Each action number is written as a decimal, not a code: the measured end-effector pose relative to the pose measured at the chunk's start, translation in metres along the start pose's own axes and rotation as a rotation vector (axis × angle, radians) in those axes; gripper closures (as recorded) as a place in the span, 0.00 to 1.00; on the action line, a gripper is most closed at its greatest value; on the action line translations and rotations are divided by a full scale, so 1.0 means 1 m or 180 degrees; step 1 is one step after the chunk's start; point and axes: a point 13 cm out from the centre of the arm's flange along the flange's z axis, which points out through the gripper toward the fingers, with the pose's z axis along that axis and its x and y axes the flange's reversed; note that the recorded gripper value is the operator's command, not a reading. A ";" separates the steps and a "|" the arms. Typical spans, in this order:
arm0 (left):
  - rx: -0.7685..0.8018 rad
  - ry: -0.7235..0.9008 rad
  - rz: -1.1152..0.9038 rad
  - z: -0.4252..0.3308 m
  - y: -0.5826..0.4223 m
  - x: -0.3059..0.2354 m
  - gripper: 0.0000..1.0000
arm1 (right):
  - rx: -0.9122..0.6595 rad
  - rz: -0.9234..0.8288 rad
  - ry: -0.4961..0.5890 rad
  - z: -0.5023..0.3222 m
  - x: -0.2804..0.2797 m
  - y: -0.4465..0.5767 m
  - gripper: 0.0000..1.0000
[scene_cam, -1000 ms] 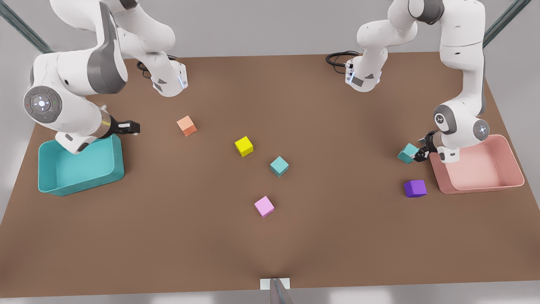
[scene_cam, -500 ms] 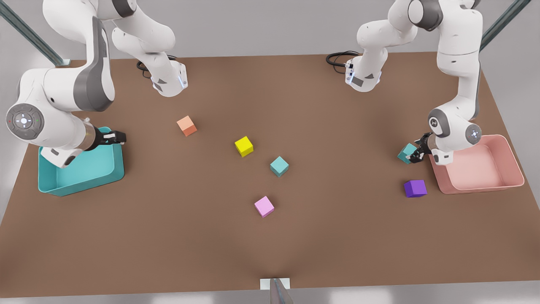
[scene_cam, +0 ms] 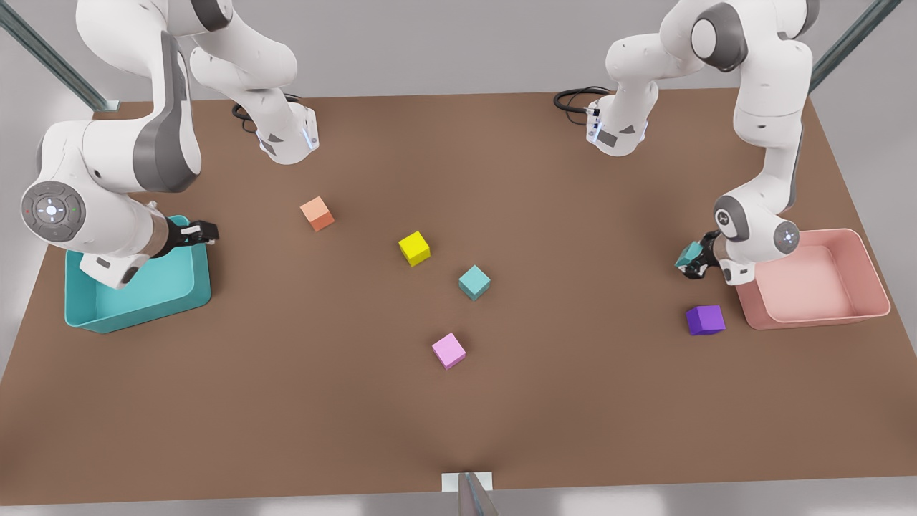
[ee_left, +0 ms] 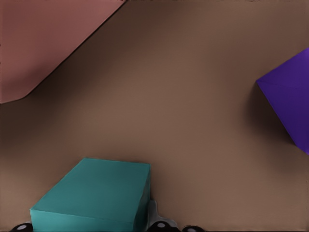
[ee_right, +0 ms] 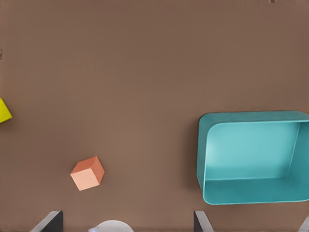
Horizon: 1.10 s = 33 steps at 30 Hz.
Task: Stack the two blue cubes on top of each other
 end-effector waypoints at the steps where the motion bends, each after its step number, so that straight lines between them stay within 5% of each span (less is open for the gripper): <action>1: 0.0024 -0.0011 -0.0002 -0.007 -0.002 0.001 0.48 | 0.0007 -0.0009 -0.0004 -0.001 -0.002 -0.001 0.00; 10: 0.0139 0.0006 0.0370 -0.126 -0.044 0.065 0.48 | 0.0031 -0.0048 -0.0005 -0.001 -0.003 -0.007 0.00; 14: -0.0060 -0.0194 0.1689 -0.180 -0.203 0.238 0.48 | 0.0039 -0.0058 -0.0037 -0.006 -0.004 -0.009 0.00; 19: -0.0322 -0.0249 0.2572 -0.146 -0.323 0.410 0.48 | 0.0039 -0.0066 -0.0055 -0.008 -0.006 -0.012 0.00; 33: -0.0571 -0.0173 0.2143 -0.040 -0.380 0.462 0.47 | 0.0039 -0.0108 -0.0046 -0.007 -0.006 -0.011 0.00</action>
